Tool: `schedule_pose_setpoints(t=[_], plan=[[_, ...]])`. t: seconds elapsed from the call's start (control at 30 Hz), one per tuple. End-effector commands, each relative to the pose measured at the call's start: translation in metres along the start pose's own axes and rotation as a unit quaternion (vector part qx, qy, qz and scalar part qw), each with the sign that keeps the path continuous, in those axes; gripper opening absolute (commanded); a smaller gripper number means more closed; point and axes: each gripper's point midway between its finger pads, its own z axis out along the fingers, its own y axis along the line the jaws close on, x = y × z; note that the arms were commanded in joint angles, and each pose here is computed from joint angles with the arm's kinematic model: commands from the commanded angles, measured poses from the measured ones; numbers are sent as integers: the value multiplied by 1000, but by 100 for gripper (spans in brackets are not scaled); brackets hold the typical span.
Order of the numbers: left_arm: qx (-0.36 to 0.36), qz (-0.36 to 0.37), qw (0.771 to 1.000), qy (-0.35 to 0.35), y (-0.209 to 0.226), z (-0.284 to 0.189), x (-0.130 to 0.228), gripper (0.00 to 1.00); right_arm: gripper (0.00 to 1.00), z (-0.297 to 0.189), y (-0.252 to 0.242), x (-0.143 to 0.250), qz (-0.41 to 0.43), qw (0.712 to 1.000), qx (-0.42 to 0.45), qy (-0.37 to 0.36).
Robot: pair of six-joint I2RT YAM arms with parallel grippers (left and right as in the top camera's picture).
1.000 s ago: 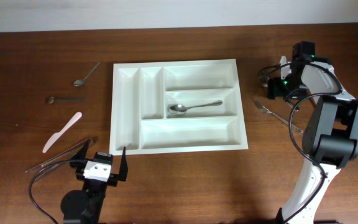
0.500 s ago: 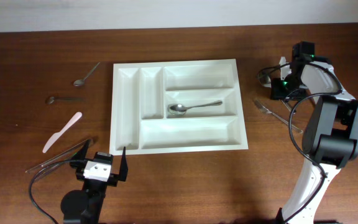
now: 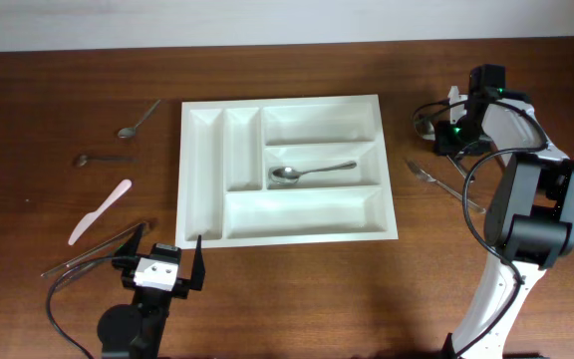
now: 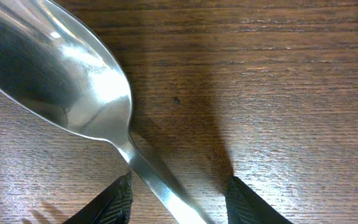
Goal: Pack container
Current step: 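Lower the right gripper and close it on the second metal spoon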
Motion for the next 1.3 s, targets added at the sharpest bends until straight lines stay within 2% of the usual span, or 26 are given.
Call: schedule_pose_setpoints(t=[0.0,0.07,0.17,0.3,0.47,0.87,1.27], plan=[[2,1,1000,-2,-1,0,1,99,41,30,4,18,-8,999,-14,34],[2,1,1000,-2,-1,0,1,99,28,38,9,26,-12,998,-19,51],[2,1,1000,-2,-1,0,2,99,15,44,18,31,-20,998,-22,61],[2,1,1000,-2,-1,0,2,99,7,46,29,30,-32,997,-24,61],[2,1,1000,-2,-1,0,1,99,4,46,36,29,-39,997,-25,60],[2,1,1000,-2,-1,0,2,99,4,41,36,23,-39,997,-23,56],[2,1,1000,-2,-1,0,2,99,4,-9,37,-30,-49,999,-20,12]])
